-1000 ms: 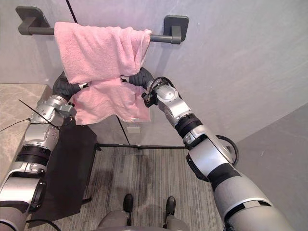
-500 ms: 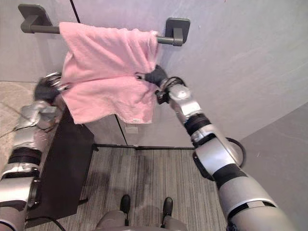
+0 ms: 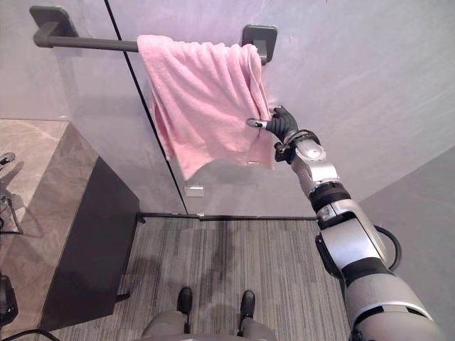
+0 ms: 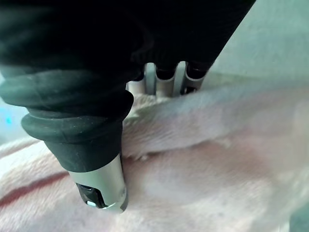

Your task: Organize washtable

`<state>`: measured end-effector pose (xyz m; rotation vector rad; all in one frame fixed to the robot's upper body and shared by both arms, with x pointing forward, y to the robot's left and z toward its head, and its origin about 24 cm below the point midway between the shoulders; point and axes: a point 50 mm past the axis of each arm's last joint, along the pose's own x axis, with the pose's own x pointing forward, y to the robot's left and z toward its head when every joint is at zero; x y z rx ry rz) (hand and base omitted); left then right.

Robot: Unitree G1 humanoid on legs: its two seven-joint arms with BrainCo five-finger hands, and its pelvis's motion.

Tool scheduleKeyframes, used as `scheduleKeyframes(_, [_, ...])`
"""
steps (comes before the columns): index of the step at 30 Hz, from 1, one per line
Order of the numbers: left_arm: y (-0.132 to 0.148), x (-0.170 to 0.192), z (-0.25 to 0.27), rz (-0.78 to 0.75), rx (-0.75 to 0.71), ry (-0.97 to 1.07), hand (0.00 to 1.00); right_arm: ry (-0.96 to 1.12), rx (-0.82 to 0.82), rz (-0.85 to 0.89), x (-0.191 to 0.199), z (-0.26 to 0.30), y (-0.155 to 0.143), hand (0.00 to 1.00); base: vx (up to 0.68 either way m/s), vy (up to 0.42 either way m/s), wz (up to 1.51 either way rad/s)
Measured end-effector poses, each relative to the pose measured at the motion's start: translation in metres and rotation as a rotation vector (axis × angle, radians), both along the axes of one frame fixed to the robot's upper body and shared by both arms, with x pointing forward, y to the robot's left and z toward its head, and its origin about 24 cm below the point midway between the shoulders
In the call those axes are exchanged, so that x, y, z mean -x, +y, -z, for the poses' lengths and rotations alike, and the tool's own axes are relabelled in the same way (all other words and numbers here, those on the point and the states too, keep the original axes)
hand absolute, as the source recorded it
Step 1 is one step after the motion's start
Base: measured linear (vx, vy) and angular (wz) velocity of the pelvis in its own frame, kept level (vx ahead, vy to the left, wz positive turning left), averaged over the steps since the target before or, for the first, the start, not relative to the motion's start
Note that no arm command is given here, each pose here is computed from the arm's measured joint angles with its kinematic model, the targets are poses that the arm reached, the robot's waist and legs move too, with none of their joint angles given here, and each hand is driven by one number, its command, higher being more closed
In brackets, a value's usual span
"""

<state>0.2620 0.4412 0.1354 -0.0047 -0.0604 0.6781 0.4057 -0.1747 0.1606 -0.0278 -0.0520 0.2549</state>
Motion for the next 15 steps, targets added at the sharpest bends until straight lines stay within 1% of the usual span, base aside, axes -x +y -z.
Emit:
scheduleKeyframes(2, [0.004,0.004,-0.002,-0.011,-0.014,0.011,0.0,0.006,0.006,0.006,0.0,0.001,-0.003,0.0,0.0,0.0,0.0])
scheduleKeyframes(6, [0.004,0.004,-0.001,-0.009,-0.012,0.015,0.0,0.013,0.019,0.021,0.001,0.001,-0.009,0.0,-0.01,0.001,-0.05])
scheduleKeyframes(10, [0.004,0.003,-0.002,-0.009,-0.006,0.016,0.0,0.044,0.07,0.081,0.005,0.009,-0.03,0.0,-0.03,0.002,-0.01])
scheduleKeyframes(11, [0.004,0.002,-0.003,-0.008,-0.005,0.012,0.0,0.042,0.054,0.102,0.005,0.008,-0.035,0.0,-0.02,0.003,0.04])
scheduleKeyframes(13, [0.0,-0.006,-0.013,-0.005,-0.005,-0.026,0.0,0.01,-0.044,0.221,0.006,-0.001,-0.056,0.0,-0.01,0.001,0.14])
scheduleKeyframes(15, [-0.003,-0.012,-0.026,-0.001,-0.005,-0.079,0.0,-0.015,-0.106,0.289,0.007,-0.008,-0.068,0.0,-0.01,0.0,0.18])
